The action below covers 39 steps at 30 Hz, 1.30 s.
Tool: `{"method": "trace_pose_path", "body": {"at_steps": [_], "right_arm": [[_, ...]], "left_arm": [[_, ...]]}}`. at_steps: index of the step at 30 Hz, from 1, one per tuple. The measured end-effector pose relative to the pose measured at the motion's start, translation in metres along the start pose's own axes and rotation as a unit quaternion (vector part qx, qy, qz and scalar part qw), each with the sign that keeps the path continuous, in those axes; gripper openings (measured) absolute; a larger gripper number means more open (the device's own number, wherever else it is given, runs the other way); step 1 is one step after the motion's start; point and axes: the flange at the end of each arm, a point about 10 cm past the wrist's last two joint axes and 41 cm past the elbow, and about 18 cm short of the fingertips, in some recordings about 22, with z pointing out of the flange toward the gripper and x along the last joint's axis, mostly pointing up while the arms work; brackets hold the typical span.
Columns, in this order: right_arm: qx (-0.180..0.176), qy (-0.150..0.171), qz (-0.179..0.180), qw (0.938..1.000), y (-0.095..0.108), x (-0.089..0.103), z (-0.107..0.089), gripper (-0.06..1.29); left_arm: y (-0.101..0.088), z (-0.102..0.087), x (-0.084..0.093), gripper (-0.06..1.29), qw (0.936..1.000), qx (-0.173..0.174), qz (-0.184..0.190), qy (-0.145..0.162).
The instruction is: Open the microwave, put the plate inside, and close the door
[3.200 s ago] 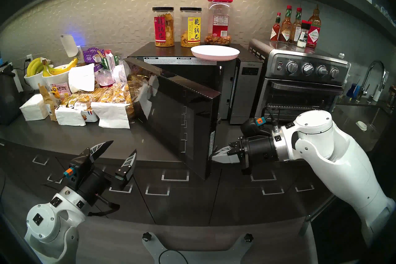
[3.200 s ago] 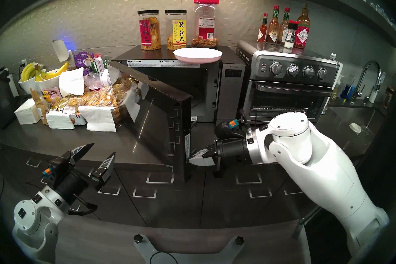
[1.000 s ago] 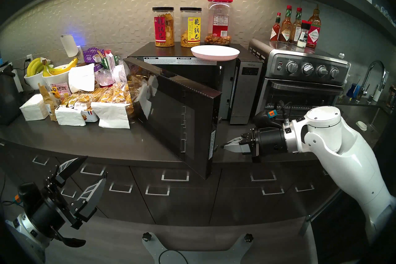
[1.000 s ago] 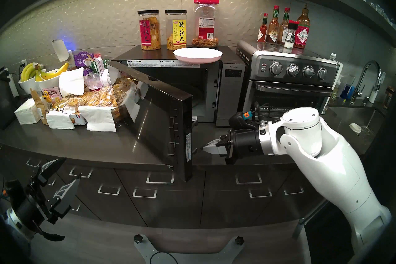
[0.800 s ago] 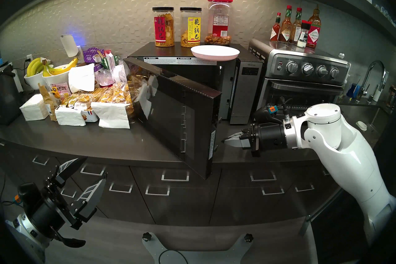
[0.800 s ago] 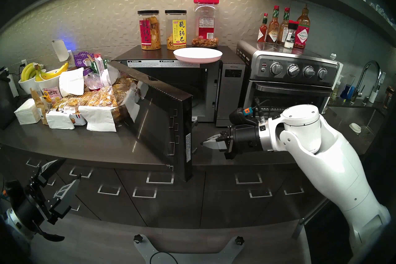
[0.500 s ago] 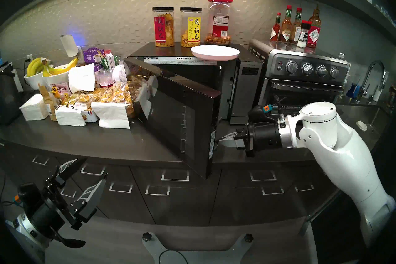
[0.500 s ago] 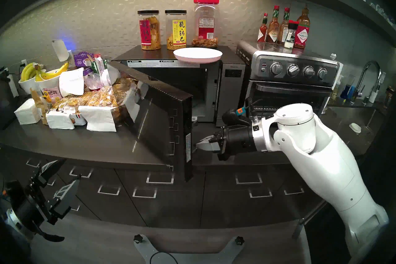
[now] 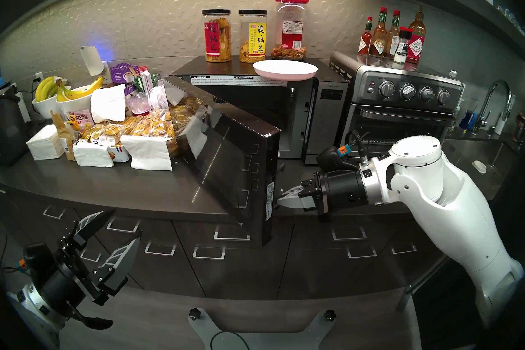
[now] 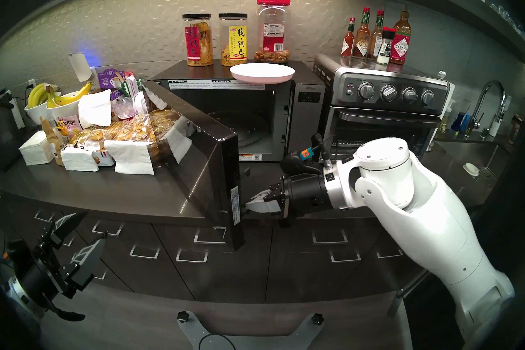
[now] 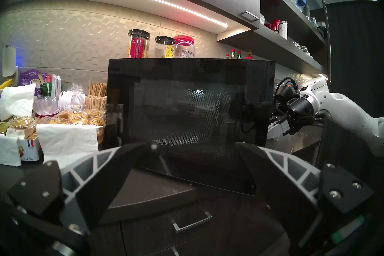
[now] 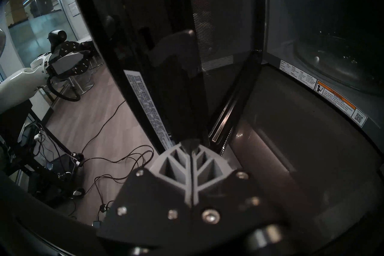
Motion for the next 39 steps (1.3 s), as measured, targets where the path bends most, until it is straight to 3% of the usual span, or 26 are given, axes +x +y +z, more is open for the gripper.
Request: {"method": "trace_pose_path", "body": {"at_steps": [10,20,39], "right_arm": [[0.020,-0.010,-0.003,0.9997,-0.019,-0.002,0.006,-0.03],[0.043,-0.017,-0.004,0.9989,-0.039,-0.008,0.026,-0.03],[0.076,-0.015,-0.013,0.9969,-0.067,-0.003,0.042,-0.03]], "left_arm": [[0.000,0.000,0.000,1.27,1.0000,0.000,-0.001,0.000],[0.000,0.000,0.000,1.27,1.0000,0.000,-0.001,0.001],[0.000,0.000,0.001,1.27,1.0000,-0.001,-0.002,0.002]]}}
